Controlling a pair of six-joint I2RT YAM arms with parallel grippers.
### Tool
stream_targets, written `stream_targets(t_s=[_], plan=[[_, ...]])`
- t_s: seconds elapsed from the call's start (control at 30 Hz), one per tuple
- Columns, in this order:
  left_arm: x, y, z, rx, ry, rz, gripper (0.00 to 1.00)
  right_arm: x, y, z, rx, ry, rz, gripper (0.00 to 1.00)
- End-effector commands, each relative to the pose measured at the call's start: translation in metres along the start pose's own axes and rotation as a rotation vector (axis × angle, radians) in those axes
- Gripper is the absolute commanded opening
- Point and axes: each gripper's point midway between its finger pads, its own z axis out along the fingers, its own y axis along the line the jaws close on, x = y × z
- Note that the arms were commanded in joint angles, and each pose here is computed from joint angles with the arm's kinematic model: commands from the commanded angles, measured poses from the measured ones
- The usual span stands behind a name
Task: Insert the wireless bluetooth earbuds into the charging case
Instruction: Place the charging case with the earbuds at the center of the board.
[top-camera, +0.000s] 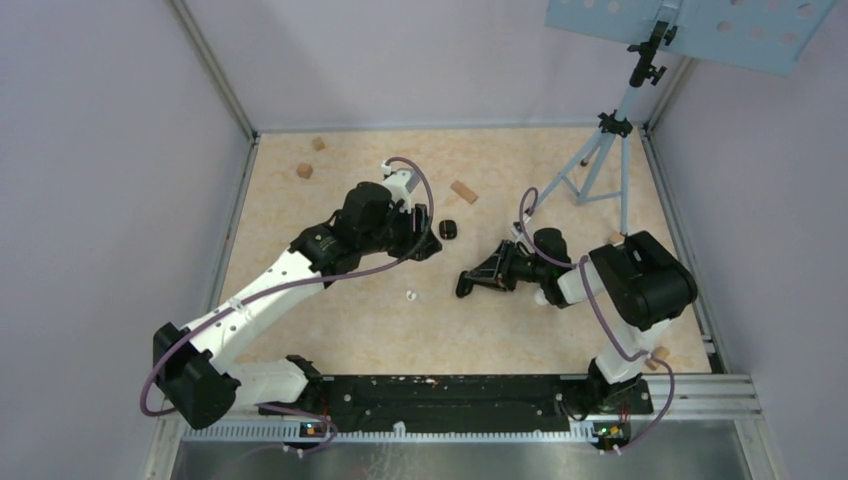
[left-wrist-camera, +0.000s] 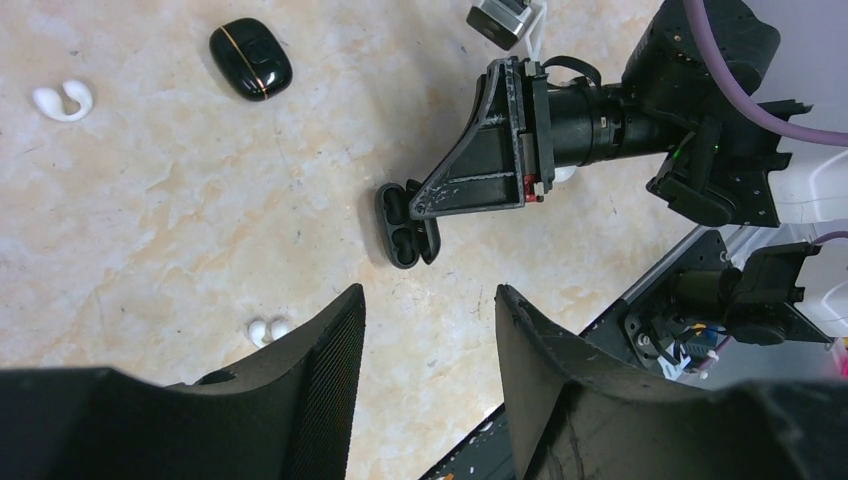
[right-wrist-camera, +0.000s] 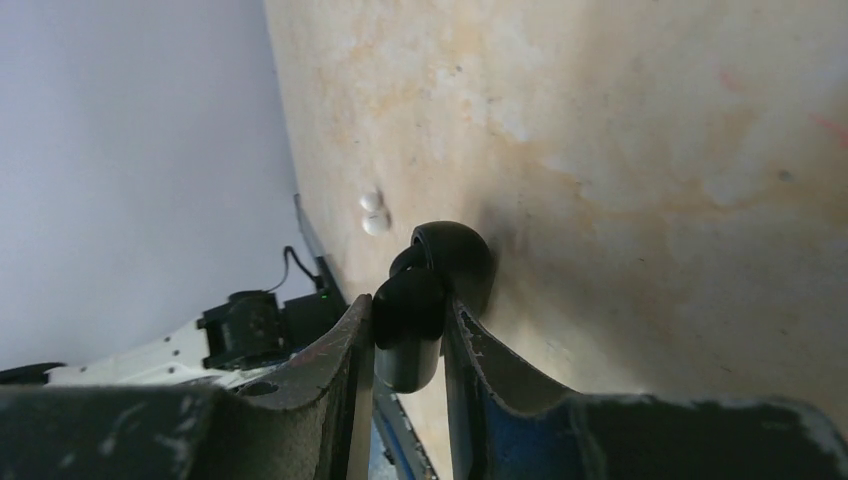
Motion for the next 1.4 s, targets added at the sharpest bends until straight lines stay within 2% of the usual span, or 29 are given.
stream_targets(t_s=[0.0, 0.2, 0.4, 0.57, 0.73, 0.9, 1.0, 1.03, 1.13, 1.37], plan=[[-0.008, -0.006, 0.002, 0.041, -0.036, 0.009, 0.55, -0.009, -0.009, -0.005, 0.095, -0.025, -0.107, 0.00], [-0.003, -0.009, 0.005, 0.065, -0.011, 0.008, 0.54, -0.009, -0.021, -0.009, 0.167, -0.023, -0.116, 0.02], [0.001, -0.011, 0.006, 0.087, -0.001, 0.018, 0.53, -0.009, -0.018, -0.011, 0.169, -0.026, -0.124, 0.37], [0.004, -0.013, 0.008, 0.101, 0.010, 0.017, 0.52, -0.010, -0.013, -0.015, 0.173, -0.038, -0.137, 0.57], [0.006, -0.012, 0.010, 0.101, 0.015, 0.014, 0.52, -0.011, -0.010, -0.023, 0.212, -0.049, -0.165, 0.61], [0.009, 0.007, 0.012, -0.002, 0.018, -0.024, 0.53, -0.018, -0.007, -0.046, 0.329, -0.092, -0.249, 0.61], [0.012, 0.026, 0.012, -0.088, 0.031, -0.060, 0.53, -0.029, -0.014, -0.079, 0.510, -0.178, -0.304, 0.63], [0.013, 0.031, 0.011, -0.103, 0.034, -0.064, 0.53, -0.043, -0.019, -0.097, 0.611, -0.255, -0.317, 0.64], [0.016, 0.037, 0.010, -0.124, 0.031, -0.064, 0.53, -0.053, -0.034, -0.145, 0.814, -0.375, -0.295, 0.68], [0.020, 0.040, 0.012, -0.117, 0.040, -0.071, 0.56, -0.039, -0.065, -0.197, 1.023, -0.501, -0.164, 0.70]])
